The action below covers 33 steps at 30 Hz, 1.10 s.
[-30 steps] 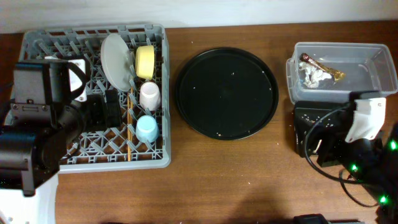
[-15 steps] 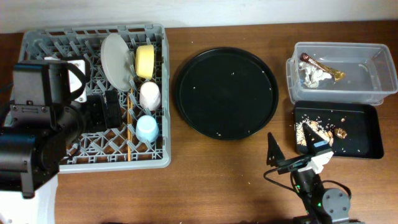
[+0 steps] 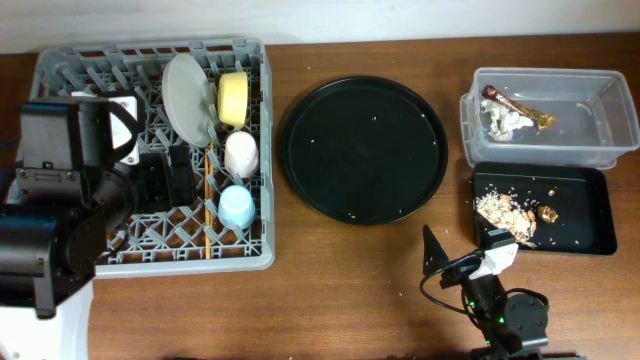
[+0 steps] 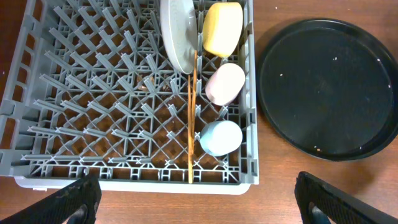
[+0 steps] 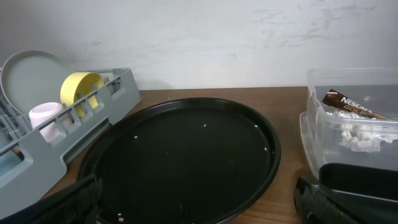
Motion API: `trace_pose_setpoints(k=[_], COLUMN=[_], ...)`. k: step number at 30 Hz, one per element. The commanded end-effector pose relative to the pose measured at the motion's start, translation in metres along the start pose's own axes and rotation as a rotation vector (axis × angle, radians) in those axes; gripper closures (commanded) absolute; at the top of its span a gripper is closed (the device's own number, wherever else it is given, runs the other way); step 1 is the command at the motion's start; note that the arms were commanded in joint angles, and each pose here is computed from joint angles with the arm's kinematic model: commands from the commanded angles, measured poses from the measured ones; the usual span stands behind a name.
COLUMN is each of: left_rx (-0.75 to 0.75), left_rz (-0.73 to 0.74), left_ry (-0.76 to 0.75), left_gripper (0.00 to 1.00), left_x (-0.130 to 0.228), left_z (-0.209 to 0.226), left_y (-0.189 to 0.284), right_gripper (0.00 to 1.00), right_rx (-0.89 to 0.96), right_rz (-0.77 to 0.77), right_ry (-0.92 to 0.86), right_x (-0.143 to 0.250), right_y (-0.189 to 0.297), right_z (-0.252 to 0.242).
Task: Sort waste into correct bins and load items into the dishwasher rack
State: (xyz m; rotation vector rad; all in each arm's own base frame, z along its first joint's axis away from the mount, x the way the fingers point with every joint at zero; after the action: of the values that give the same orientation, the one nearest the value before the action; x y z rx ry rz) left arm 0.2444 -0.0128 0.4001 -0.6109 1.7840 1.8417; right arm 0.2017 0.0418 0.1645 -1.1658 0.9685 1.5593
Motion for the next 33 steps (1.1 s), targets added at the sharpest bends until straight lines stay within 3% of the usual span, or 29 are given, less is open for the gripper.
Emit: trace_pose_setpoints(k=[1, 8, 14, 17, 21, 26, 29, 33], left_rx=[0.008, 0.008, -0.166, -0.089, -0.094, -0.106, -0.101, -0.106], left_rz=[-0.015, -0.016, -0.011, -0.013, -0.188, -0.507, -0.794, -0.951], left_ry=[0.001, 0.001, -0.016, -0.009, 0.079, 0.097, 0.101, 0.105], left_gripper=[0.01, 0.01, 0.01, 0.01, 0.01, 0.01, 0.01, 0.01], left_x=[0.000, 0.000, 0.013, 0.028, 0.036, 0.060, 0.073, 0.113], left_z=[0.000, 0.000, 0.024, 0.016, 0.028, 0.028, 0.026, 0.024], left_y=[0.005, 0.005, 0.020, 0.033, 0.033, -0.023, -0.054, -0.084], right_gripper=[0.02, 0.02, 0.01, 0.01, 0.02, 0.02, 0.02, 0.01], right_rx=[0.005, 0.005, 0.005, 0.005, 0.005, 0.005, 0.005, 0.005], right_rz=[0.001, 0.001, 0.001, 0.001, 0.001, 0.001, 0.001, 0.001], right_ry=[0.000, 0.000, 0.000, 0.000, 0.000, 0.000, 0.000, 0.000], right_x=[0.002, 0.002, 0.002, 0.002, 0.002, 0.002, 0.002, 0.002], right_y=[0.000, 0.000, 0.000, 0.000, 0.000, 0.000, 0.000, 0.000], right_z=[-0.001, -0.001, -0.001, -0.001, -0.001, -0.001, -0.001, -0.001])
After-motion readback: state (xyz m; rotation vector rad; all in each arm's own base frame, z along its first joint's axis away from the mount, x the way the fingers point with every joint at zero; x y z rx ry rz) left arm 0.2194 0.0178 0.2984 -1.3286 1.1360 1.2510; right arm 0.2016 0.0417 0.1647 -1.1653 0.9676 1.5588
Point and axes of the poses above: each gripper's point midway between its finger pads, its own y axis back along the fingers, its own z axis along the line the jaws close on, x = y × z, the point moved 4 cm from there along y, back along the fingers, and after that the axes turned 6 degrees about -y, right-handed, at the moved point
